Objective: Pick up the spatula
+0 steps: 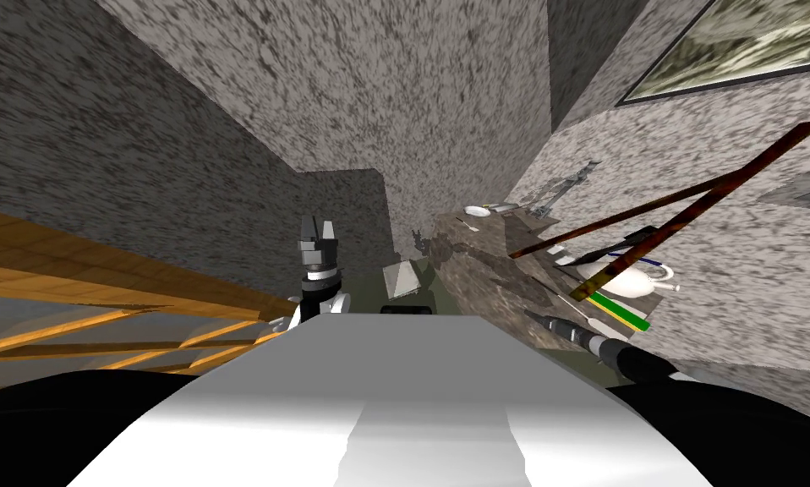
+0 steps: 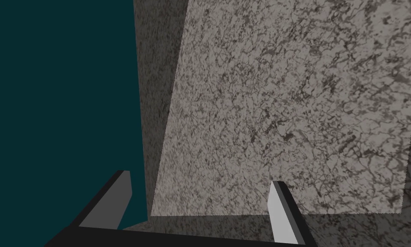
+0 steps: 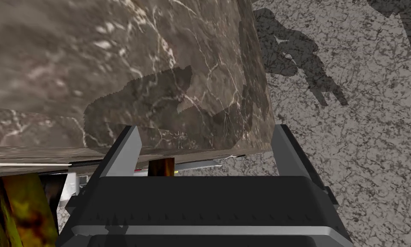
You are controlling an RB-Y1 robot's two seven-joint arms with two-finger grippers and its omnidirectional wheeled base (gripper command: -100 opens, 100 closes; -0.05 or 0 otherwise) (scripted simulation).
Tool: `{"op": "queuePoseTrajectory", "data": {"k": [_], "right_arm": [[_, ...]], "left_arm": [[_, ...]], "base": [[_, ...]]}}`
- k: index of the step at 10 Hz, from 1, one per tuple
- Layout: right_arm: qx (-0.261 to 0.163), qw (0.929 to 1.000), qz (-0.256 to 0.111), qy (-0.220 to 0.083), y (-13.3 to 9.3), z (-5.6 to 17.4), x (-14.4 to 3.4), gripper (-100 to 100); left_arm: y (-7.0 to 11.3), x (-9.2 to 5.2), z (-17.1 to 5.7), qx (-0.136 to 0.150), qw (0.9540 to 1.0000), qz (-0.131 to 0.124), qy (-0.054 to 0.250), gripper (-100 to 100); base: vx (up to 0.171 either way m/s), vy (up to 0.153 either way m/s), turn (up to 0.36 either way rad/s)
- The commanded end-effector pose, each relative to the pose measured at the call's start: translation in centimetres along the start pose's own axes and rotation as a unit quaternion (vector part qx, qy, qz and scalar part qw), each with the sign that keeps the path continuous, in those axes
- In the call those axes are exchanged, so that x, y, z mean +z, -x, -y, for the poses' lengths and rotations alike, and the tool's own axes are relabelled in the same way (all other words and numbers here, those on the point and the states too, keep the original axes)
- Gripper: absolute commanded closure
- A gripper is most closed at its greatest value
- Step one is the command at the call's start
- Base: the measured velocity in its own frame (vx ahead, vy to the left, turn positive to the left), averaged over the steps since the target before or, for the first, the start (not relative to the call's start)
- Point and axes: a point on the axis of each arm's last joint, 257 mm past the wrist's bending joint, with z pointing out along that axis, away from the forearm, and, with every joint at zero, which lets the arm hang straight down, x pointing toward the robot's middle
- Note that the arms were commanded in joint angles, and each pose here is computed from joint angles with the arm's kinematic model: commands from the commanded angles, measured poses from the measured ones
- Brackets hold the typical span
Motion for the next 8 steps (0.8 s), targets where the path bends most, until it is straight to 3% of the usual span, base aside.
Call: {"op": "queuePoseTrajectory", "data": {"k": [1,2,4,5,8], "right_arm": [[-0.041,0.9985,-0.035,-0.015,-1.1,2.1,-1.5,-100],[-0.047,0.9982,-0.036,-0.015,-0.7,2.2,-1.6,-100],[-0.099,0.9913,-0.082,-0.03,-1.7,4.6,-3.4,-100],[-0.102,0.991,-0.082,-0.03,-1.5,4.7,-3.5,-100],[-0.17,0.9737,-0.146,-0.04,-2.9,7.4,-6.2,-100]], "left_arm": [[0.0,0.0,0.0,0.0,1.0,0.0,0.0,0],[0.0,0.0,0.0,0.0,1.0,0.0,0.0,0],[0.0,0.0,0.0,0.0,1.0,0.0,0.0,0],[0.0,0.0,0.0,0.0,1.0,0.0,0.0,0],[0.0,0.0,0.0,0.0,1.0,0.0,0.0,0]], "base": [[0.104,0.017,0.098],[0.083,0.003,0.031],[0.099,-0.006,0.056],[0.095,-0.03,0.027],[0.087,-0.053,0.066]]}}
